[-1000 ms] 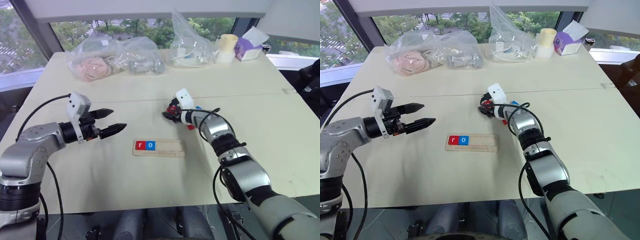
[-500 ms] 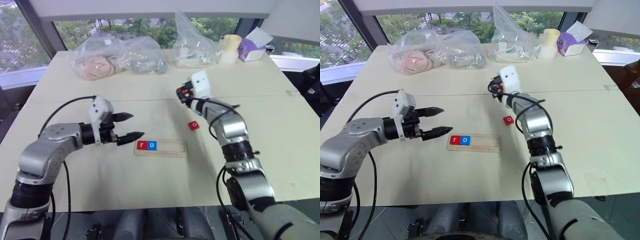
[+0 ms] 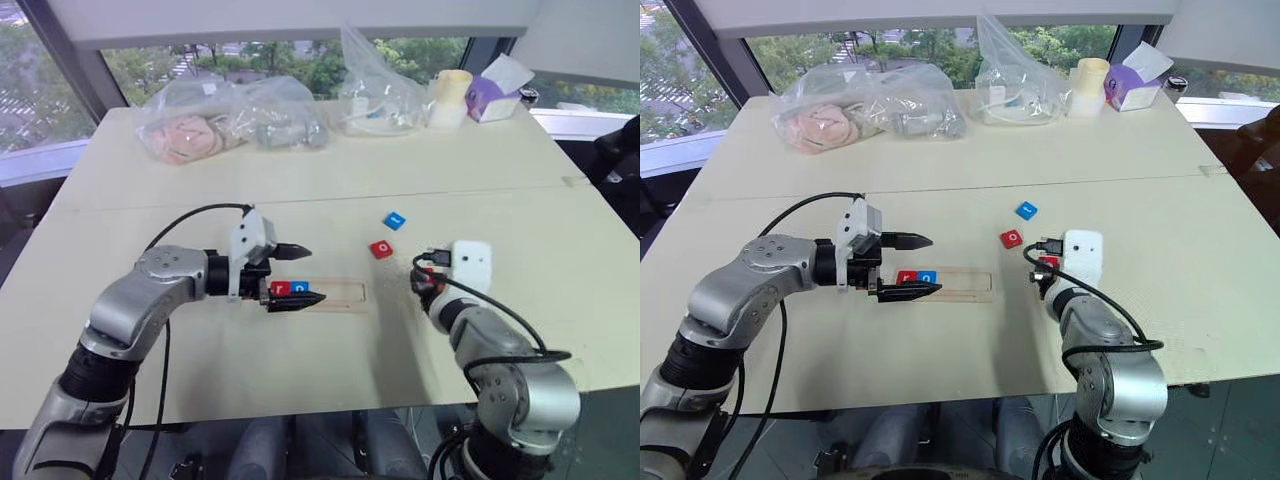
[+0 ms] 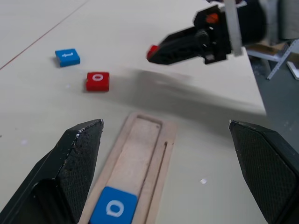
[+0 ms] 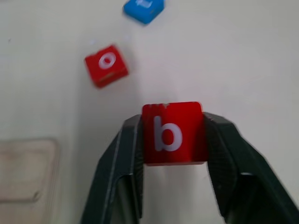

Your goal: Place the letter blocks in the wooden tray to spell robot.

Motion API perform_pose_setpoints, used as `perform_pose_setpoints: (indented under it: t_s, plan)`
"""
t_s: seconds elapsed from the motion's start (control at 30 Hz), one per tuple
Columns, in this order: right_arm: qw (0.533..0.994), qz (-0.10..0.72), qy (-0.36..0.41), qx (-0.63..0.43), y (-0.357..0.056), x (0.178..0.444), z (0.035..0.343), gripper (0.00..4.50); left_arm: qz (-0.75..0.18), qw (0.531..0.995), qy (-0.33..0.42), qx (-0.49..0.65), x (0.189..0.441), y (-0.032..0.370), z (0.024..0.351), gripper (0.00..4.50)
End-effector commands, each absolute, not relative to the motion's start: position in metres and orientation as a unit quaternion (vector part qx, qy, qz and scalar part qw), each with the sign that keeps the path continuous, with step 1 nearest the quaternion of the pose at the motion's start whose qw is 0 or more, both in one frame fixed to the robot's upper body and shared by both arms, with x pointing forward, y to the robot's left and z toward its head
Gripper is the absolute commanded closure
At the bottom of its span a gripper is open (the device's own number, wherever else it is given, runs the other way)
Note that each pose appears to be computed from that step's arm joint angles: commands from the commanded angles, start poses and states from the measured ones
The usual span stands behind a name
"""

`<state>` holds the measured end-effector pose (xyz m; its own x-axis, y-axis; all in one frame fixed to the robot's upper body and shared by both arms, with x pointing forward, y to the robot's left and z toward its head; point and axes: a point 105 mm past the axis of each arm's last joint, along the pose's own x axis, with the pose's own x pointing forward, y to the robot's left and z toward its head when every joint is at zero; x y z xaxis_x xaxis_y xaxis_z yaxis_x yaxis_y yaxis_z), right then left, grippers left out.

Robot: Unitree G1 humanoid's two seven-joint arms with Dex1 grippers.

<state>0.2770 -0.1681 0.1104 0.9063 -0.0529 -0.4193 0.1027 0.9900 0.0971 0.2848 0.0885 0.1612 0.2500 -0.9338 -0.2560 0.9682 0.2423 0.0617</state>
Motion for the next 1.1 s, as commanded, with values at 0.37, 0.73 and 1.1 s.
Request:
perform_pose_setpoints:
  t_s: [0.37,0.73,1.1]
  plan:
    - [0.961,-0.028,0.25,0.115,-0.154,0.271,0.096,0.14,-0.611,0.777,0.072,0.136,0.292,0.097,0.165,0.0]
    - [0.962,0.249,0.089,-0.061,-0.224,0.286,0.143,0.05,-0.637,0.742,0.11,0.178,0.275,0.119,0.157,0.0]
    - [0.879,0.411,0.166,-0.176,-0.235,0.272,0.114,0.05,-0.639,0.734,0.117,0.198,0.254,0.122,0.162,0.0]
